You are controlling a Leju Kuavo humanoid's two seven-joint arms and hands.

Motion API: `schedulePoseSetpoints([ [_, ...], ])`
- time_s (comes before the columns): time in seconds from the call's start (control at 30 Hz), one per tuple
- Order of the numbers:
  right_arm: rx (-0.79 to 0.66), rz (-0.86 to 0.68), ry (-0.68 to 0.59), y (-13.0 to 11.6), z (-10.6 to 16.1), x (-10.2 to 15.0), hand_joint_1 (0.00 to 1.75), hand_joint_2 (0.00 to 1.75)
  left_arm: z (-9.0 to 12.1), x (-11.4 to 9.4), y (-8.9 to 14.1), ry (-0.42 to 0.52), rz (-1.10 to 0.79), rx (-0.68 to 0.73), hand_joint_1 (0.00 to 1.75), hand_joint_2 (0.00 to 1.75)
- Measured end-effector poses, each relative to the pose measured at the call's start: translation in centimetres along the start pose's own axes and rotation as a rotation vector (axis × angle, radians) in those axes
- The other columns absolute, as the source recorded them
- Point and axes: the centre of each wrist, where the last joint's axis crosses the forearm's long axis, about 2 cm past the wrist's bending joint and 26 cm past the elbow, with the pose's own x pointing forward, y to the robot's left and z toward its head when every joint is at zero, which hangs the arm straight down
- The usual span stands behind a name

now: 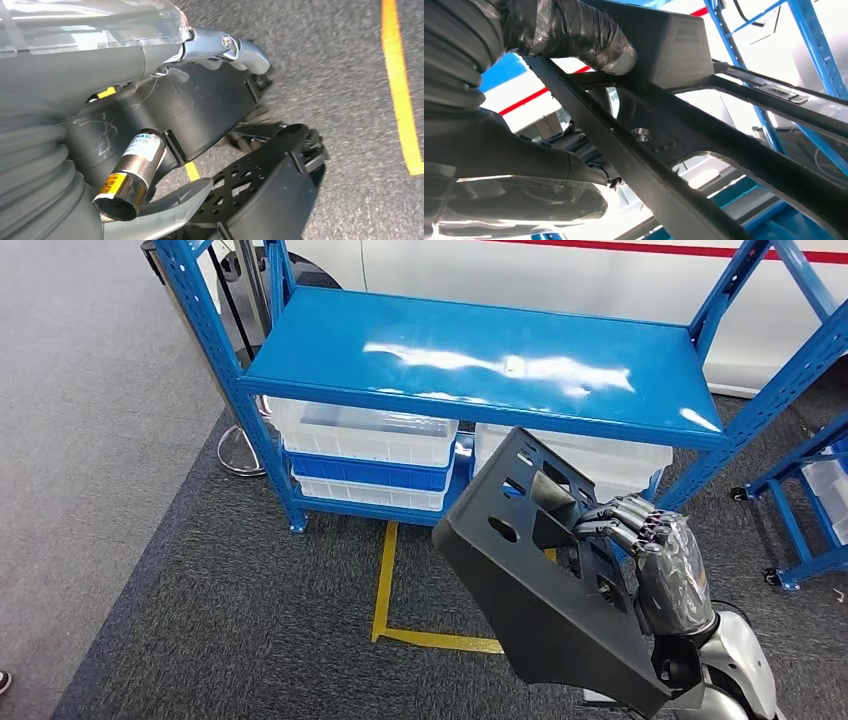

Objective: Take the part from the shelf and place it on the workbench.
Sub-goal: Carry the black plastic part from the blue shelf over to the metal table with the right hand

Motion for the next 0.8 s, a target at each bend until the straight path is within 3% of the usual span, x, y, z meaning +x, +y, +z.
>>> schedulePoseSetpoints([
  [0.8, 0.003, 0.004, -0.008, -0.38, -0.97, -0.31, 1.75, 1.75, 0.69, -0.46, 0.5, 0.011, 0.092, -0.015, 0.0, 1.75],
])
